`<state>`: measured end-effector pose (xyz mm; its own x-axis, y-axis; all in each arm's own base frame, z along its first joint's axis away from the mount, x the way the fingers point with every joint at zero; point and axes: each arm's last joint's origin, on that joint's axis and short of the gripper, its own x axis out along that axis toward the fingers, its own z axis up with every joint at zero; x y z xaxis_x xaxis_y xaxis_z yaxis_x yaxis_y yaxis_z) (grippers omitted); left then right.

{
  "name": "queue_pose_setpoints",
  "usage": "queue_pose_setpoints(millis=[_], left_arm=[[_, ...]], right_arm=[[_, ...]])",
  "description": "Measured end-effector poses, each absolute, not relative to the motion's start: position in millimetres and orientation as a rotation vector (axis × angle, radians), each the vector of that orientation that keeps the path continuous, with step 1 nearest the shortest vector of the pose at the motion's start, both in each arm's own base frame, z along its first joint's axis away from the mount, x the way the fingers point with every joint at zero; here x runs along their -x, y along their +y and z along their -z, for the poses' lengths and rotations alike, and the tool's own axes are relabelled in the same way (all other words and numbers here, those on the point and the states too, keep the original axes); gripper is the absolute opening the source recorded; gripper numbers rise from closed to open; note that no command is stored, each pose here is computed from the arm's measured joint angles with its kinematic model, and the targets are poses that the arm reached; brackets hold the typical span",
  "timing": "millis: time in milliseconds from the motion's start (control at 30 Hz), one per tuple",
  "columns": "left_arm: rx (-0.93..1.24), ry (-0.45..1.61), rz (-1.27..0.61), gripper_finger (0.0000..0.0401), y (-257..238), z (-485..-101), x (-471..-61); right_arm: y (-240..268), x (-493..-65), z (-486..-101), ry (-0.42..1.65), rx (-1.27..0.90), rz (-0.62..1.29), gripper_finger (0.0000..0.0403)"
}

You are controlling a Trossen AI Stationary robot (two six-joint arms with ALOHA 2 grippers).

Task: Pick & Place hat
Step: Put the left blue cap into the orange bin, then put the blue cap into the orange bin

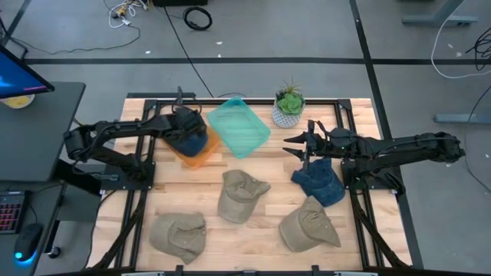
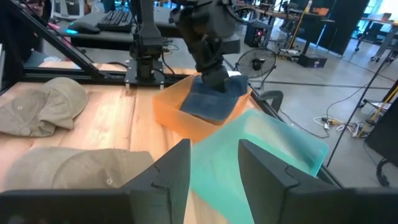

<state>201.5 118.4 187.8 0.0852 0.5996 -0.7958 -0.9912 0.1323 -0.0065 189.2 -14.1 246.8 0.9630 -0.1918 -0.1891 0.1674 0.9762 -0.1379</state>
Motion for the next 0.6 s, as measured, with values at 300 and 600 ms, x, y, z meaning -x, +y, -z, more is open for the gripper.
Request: queue_pose_setpoints(millis=[300,600], left_arm=[[0.561,0.804,-1.215,0.0116,120,-191,-204],[0.439,0.736,-1.121,0.0158,113,-223,-190]], right_arm=[[-13,-189,-244,0.223,0.074,0.181,0.0141],[-11,-189,-243,0.237,0.07,0.167,0.0176]])
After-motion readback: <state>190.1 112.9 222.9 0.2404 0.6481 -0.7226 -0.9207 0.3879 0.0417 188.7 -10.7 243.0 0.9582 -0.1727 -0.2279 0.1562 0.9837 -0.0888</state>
